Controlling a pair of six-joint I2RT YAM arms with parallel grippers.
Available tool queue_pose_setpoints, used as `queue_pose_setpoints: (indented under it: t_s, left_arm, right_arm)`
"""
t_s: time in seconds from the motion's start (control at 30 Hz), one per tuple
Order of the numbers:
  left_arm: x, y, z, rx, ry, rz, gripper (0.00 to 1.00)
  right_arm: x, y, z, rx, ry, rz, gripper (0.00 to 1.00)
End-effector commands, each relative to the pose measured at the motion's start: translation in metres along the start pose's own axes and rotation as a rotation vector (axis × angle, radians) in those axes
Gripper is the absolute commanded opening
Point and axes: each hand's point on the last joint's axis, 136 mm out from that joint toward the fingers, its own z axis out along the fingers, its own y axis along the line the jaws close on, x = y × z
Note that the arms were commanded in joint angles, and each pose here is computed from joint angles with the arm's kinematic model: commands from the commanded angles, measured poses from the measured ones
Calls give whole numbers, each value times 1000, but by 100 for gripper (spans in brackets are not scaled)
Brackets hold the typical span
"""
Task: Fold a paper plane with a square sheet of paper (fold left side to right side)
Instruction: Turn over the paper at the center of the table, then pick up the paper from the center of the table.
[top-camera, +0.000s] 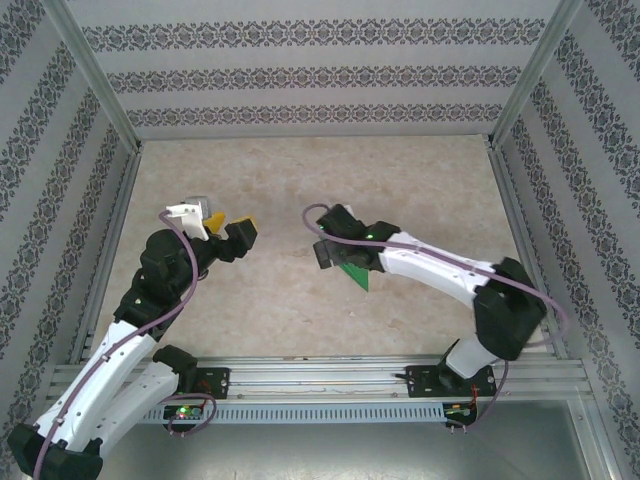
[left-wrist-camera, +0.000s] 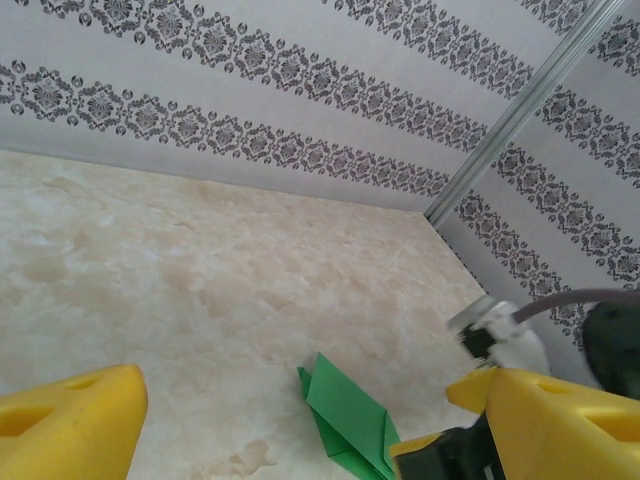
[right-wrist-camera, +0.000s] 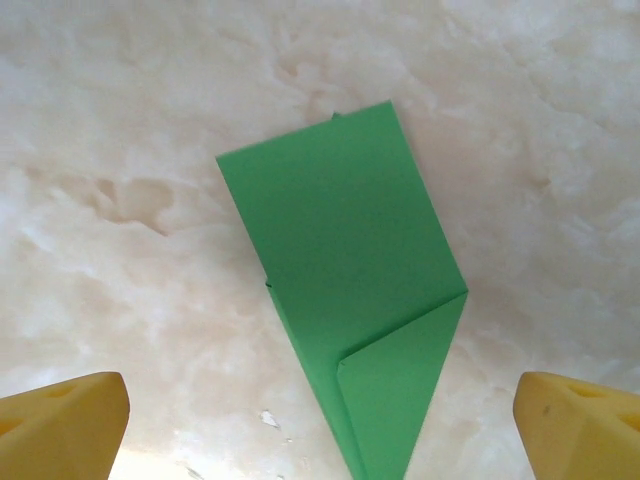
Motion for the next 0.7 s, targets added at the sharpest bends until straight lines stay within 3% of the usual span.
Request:
queue_pose_setpoints:
  t_s: [0.0, 0.37, 0.67]
  left_arm:
    - [-2, -1, 2, 17, -7, -16, 87]
    - [12, -3, 19, 53, 51, -55, 84]
    - [51, -5, 52, 96, 239, -161, 73]
  right_arm:
    - [-24, 2, -18, -168, -135, 149, 98]
    - [-8, -72, -27, -305, -262, 508, 98]
    - [28, -113, -10, -351, -251, 713, 98]
